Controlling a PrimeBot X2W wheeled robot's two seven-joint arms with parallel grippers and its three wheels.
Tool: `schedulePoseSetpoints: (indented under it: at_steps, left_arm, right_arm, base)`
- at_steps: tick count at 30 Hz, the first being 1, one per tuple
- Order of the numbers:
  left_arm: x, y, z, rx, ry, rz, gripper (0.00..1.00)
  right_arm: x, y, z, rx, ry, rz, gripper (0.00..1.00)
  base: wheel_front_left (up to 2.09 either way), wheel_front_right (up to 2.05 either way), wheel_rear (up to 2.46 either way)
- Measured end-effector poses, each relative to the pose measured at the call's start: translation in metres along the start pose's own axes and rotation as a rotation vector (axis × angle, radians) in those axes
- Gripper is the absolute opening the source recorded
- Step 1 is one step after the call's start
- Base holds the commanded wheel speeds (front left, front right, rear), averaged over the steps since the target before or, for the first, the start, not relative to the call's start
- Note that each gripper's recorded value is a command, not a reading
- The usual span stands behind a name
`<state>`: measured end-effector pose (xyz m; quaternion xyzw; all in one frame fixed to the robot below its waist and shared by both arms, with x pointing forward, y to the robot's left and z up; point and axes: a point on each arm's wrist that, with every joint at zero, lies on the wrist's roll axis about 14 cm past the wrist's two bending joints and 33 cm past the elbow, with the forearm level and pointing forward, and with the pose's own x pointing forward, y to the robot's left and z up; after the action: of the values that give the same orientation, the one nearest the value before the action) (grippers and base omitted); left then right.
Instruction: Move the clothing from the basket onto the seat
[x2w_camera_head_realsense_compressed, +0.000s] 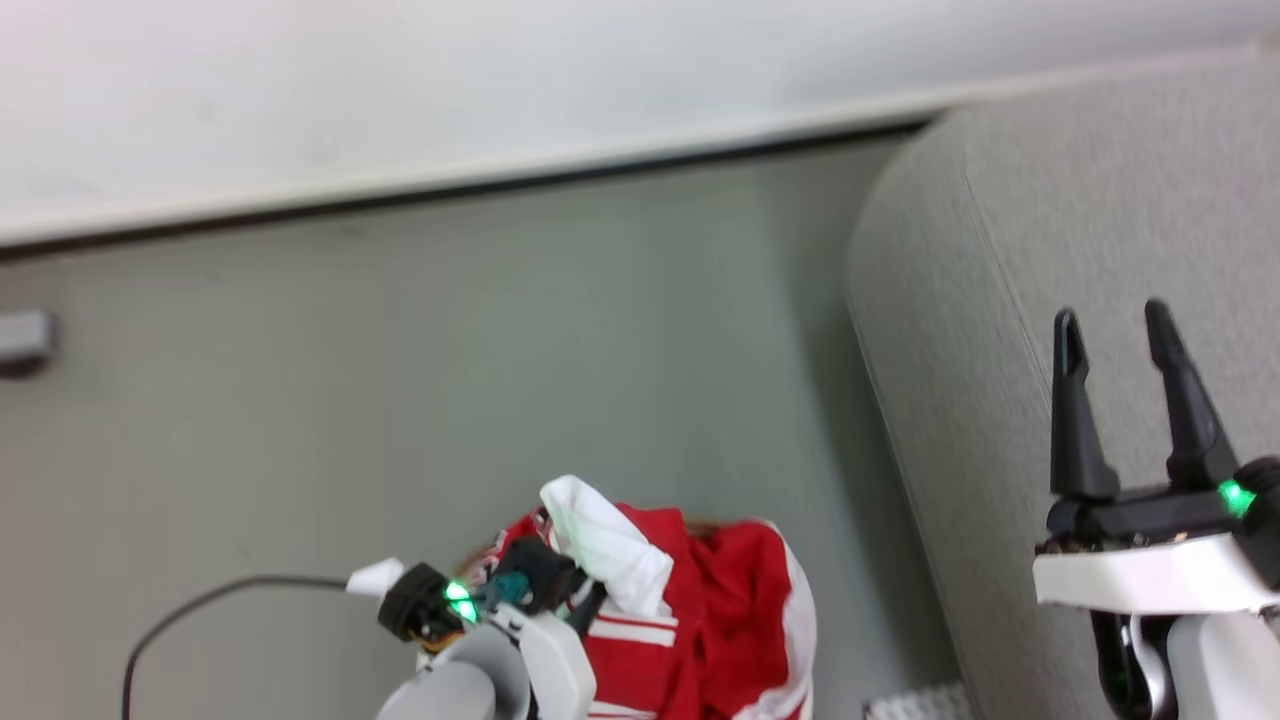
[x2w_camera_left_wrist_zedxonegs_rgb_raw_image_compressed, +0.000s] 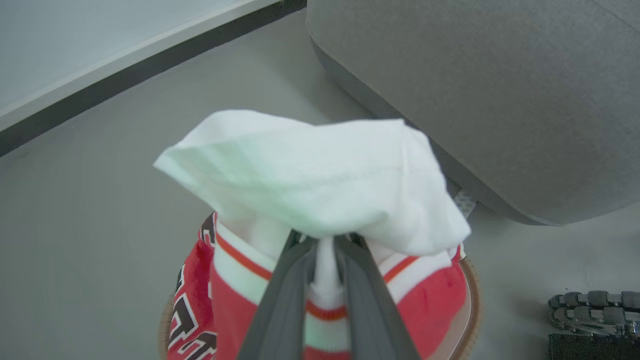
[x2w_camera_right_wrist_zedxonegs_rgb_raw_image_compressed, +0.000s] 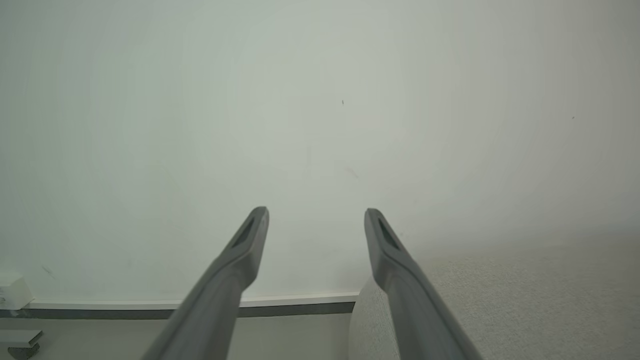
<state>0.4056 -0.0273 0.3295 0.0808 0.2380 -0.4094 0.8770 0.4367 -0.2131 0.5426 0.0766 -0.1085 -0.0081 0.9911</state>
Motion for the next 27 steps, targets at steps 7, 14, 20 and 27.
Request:
schedulePoseSetpoints:
  at_steps: [7, 14, 20, 27]
  left_arm:
    - [-0.043, 0.008, 0.058, -0.063, -0.211, 0.105, 0.0]
    - [-0.084, 0.015, 0.122, -0.089, -0.432, 0.173, 0.0]
    - [-0.116, 0.013, 0.178, -0.069, -0.598, 0.196, 0.0]
    - [-0.149, 0.013, 0.239, -0.071, -0.749, 0.198, 0.0]
  right_arm:
    - [-0.016, 0.024, 0.02, 0.035, -0.036, 0.057, 1.0]
    - [-0.03, 0.044, 0.037, 0.056, -0.069, 0.109, 1.0]
    - [-0.044, 0.055, 0.044, 0.069, -0.079, 0.136, 1.0]
    - [-0.051, 0.078, 0.042, 0.096, -0.07, 0.202, 1.0]
  base:
    - [0.0, 0.0, 0.0]
    - [0.0, 0.0, 0.0]
    - [0.0, 0.0, 0.0]
    - [0.0, 0.0, 0.0]
